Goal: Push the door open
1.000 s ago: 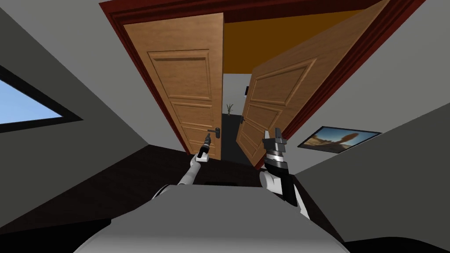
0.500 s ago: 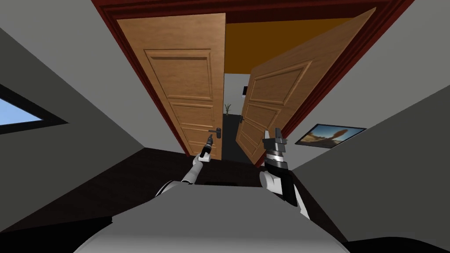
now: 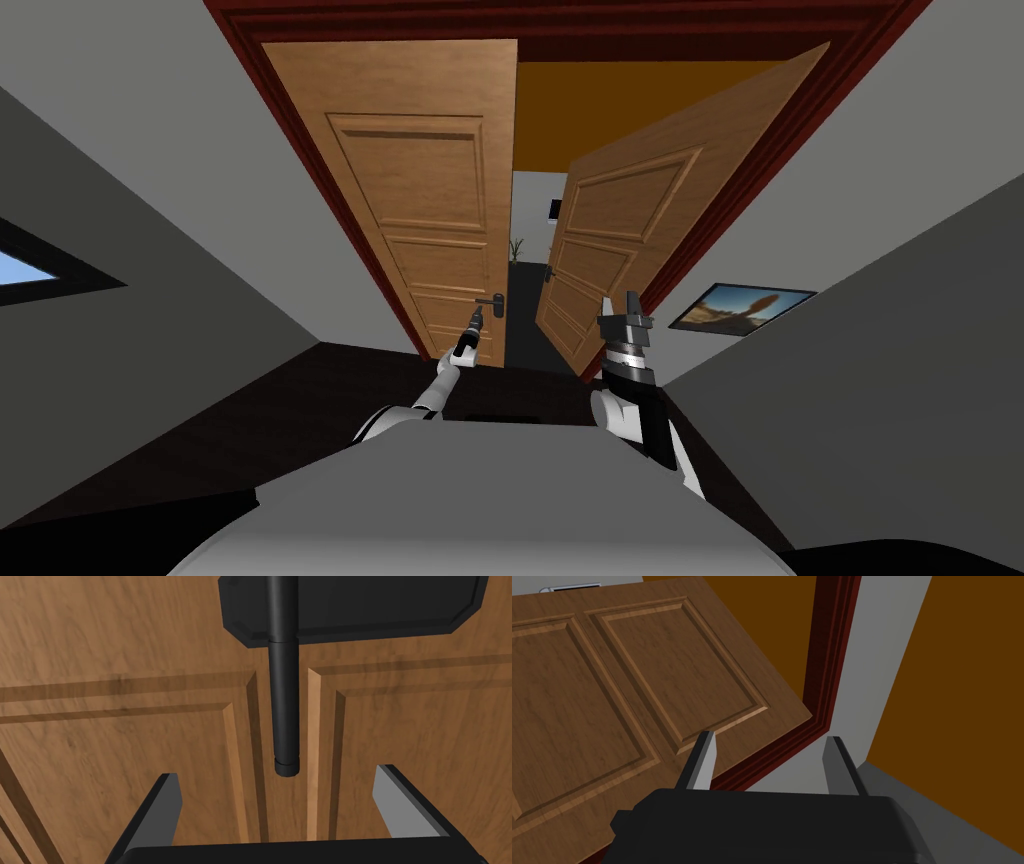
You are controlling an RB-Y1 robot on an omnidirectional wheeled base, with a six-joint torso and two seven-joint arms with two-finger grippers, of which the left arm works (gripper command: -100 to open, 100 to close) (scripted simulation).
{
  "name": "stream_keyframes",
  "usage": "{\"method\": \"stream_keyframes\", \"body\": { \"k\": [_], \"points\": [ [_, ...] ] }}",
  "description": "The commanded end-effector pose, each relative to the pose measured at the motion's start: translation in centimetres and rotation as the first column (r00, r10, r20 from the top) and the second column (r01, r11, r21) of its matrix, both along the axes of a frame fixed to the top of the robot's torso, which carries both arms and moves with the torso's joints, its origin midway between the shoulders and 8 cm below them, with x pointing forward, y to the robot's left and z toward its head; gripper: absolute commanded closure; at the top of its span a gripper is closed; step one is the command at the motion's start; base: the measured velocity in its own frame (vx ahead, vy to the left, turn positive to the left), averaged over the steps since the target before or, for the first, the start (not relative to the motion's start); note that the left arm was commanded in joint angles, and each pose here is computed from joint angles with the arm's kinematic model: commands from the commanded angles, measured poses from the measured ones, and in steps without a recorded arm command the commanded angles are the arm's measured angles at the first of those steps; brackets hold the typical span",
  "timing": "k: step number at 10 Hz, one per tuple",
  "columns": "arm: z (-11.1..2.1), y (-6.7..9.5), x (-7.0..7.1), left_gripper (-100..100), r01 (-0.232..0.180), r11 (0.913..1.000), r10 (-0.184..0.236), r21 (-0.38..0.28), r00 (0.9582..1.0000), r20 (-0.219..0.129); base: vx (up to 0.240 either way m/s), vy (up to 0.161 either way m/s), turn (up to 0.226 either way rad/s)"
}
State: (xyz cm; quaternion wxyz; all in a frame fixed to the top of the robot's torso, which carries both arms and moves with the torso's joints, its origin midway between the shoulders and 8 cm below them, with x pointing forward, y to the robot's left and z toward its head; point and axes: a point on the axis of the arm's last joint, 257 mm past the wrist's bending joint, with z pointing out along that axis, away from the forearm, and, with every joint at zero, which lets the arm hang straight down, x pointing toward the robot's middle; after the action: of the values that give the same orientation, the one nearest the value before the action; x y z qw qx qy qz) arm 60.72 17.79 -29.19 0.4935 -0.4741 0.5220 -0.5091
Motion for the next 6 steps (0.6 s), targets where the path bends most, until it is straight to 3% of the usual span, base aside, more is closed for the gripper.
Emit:
{"method": "stream_keyframes", "body": {
  "k": [1,4,6],
  "points": [
    [0.2,1.3,0.0,-100,-0.010,0.9998,0.010,0.019,0.9999,0.006,0.189,-0.013,-0.019],
    [0.2,1.8,0.1,-100,-0.017,0.9997,0.017,0.019,0.9998,0.007,0.190,-0.021,-0.020],
    [0.0,0.4,-0.1,-100,-0.011,0.9999,0.011,-0.010,0.9999,0.003,0.212,-0.012,-0.021]
  ]
}}
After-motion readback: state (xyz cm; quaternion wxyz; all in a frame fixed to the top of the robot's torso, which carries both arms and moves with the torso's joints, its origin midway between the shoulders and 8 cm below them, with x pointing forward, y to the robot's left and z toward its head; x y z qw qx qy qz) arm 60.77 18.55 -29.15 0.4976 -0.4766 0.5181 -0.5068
